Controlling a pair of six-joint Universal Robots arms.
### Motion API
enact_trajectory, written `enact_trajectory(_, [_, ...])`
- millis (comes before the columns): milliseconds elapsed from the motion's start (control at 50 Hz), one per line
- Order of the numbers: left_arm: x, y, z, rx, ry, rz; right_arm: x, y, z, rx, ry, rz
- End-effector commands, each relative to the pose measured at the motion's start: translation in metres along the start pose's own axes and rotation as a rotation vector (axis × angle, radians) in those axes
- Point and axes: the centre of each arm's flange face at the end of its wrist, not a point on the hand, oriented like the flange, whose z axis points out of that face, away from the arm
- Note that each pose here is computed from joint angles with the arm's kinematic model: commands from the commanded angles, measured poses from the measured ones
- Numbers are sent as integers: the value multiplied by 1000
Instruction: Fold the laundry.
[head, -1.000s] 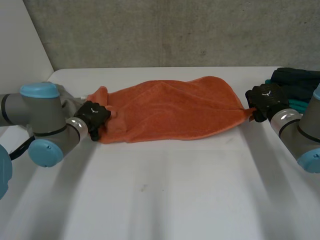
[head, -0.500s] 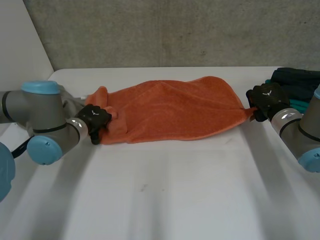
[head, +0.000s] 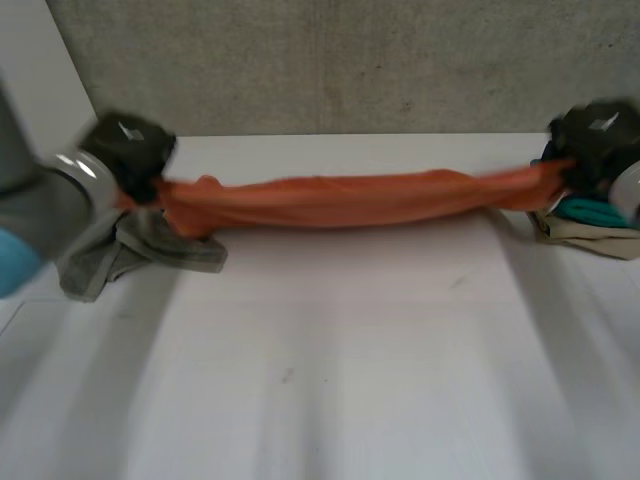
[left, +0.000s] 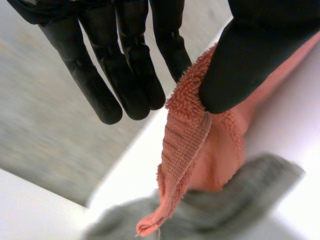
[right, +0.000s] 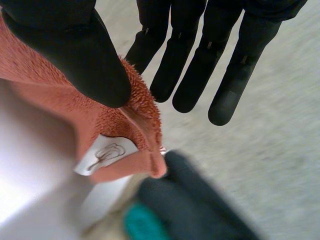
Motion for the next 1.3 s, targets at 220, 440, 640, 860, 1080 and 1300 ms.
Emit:
enact_trajectory(220, [-46, -37, -29, 62, -59, 42, 38, -57, -3, 60, -3, -22])
enact_trajectory(440, [-61, -29, 76, 234, -192, 180, 16, -59, 73, 215, 141, -46])
enact_trajectory(640, [-128, -113, 62, 705, -471, -57, 54, -152, 78, 809, 458, 78])
enact_trajectory(860, [-120, -78, 74, 590, -431, -111, 34, -131, 84, 727, 368, 86])
enact_trajectory(1080, [-46, 26, 111, 363, -215, -100, -32, -24, 87, 299, 105, 101])
enact_trajectory(1300, [35, 102, 75, 43, 69, 9, -74, 56, 42, -64, -101, 13])
